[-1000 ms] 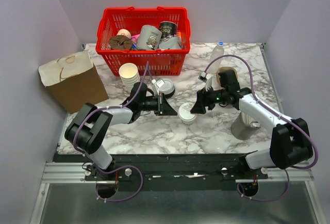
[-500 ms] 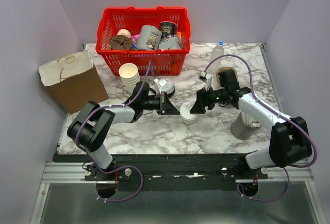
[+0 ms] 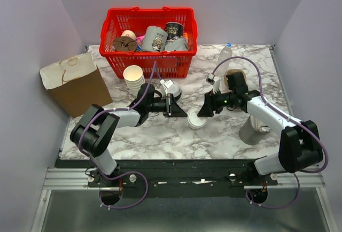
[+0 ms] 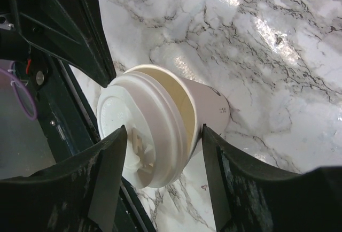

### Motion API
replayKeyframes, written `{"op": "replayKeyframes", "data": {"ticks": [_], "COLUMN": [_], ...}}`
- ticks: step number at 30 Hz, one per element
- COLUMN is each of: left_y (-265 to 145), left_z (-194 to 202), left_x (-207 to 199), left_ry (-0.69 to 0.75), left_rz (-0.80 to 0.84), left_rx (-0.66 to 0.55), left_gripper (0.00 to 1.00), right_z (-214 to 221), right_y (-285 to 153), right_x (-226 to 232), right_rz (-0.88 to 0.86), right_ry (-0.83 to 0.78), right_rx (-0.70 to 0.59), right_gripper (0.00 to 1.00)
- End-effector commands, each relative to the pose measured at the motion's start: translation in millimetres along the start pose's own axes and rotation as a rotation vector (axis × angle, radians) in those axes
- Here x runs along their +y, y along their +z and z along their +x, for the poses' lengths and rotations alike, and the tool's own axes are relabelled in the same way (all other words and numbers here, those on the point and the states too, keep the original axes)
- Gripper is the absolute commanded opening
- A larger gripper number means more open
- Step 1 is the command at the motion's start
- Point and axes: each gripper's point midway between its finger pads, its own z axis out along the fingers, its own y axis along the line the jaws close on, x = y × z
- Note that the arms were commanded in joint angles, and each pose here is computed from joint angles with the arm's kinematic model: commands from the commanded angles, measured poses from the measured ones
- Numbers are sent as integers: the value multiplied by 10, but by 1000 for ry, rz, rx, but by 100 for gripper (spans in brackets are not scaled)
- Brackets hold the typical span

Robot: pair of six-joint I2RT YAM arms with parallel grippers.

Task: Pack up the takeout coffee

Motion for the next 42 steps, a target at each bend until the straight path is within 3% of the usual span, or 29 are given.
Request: {"op": "replayKeyframes", "data": {"ticks": [1, 10, 17, 26, 29, 37, 42], "left_y": [40, -83, -204, -162, -164, -86, -22], "left_z": [-49, -61, -143, 4, -13, -91, -44], "left_x": [-77, -68, -178, 30, 62, 81, -63], "left_ry": [29, 38, 110, 492, 536, 582, 598], "left_rz": [34, 14, 42, -99, -118, -153, -52], "left_rx": [7, 3, -24, 53, 66, 38, 47], "left_gripper": [10, 15, 41, 64, 71, 73, 73], "right_z": [-13, 54, -51, -86, -78, -138, -195], "right_y": [14, 16, 46, 73, 76, 97, 118], "right_x": [22, 71, 9, 1, 1, -29, -53], "right_rz": [-30, -51, -28, -34, -34, -25, -23], "right_ry": [29, 67, 86, 114, 126, 143, 148], "right_rx": [0, 9, 1, 3, 6, 2, 0], "right_gripper": [63, 61, 61, 61, 61, 61, 62]}}
